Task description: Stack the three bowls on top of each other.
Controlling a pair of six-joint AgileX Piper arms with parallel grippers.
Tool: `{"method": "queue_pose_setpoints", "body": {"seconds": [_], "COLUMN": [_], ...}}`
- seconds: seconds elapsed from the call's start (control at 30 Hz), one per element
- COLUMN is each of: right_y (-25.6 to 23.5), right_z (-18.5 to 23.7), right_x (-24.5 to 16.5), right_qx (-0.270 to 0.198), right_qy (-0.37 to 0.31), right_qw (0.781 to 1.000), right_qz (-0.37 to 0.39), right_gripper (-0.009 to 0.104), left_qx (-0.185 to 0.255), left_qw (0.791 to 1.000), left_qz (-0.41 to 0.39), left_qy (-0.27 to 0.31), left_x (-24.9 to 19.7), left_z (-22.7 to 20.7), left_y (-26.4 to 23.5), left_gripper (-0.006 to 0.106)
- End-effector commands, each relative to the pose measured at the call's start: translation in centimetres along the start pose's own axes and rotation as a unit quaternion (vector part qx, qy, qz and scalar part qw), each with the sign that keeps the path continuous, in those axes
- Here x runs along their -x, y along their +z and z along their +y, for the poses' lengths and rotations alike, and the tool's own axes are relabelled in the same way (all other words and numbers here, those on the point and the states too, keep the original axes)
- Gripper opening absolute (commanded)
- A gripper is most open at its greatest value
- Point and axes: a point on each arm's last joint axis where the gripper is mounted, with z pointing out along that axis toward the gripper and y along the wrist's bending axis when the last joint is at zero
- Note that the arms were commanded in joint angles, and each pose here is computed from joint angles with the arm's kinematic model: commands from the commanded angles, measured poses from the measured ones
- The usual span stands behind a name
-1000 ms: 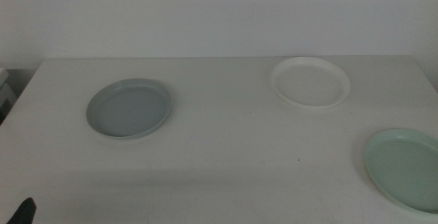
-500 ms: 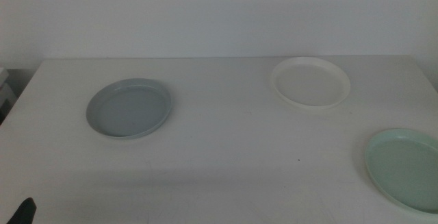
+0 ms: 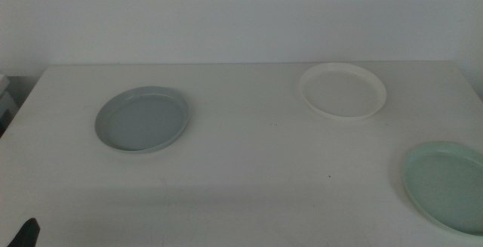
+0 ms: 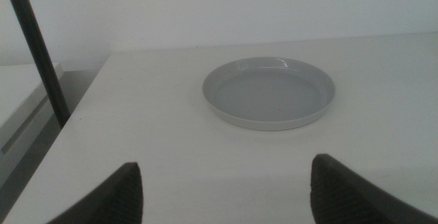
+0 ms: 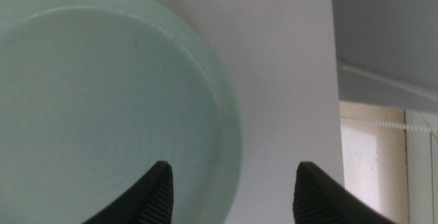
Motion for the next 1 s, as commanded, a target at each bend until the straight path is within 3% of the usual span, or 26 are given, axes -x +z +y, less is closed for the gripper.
{"method": "queue_pose_setpoints", "body": {"seconds": [0.0,0.7,0.83,0.97], "right_y": [-0.7,5.1,5.9,6.1], "right_z": [-0.6,-1.5,-1.5,-1.5], "right_x": [1.4,1.6,1.5,1.5], "right_qx": [-0.017,-0.017,-0.013,-0.012], "right_qy": [-0.012,-0.025,-0.023,-0.023], "right_qw": [0.999,1.0,1.0,1.0], "right_qz": [-0.049,-0.008,0.003,0.005], "right_gripper": [0.045,0.044,0.037,0.021], "left_qx": [-0.001,-0.001,-0.001,-0.001], "left_qw": [0.999,0.999,0.999,0.999], "left_qz": [-0.046,-0.046,-0.046,-0.046], "left_qy": [-0.006,-0.006,-0.006,-0.006], "left_x": [0.9,0.9,0.9,0.9], "left_z": [0.0,0.0,0.0,0.0], "left_y": [-0.2,-0.2,-0.2,-0.2], "left_gripper": [0.08,0.08,0.08,0.08]}}
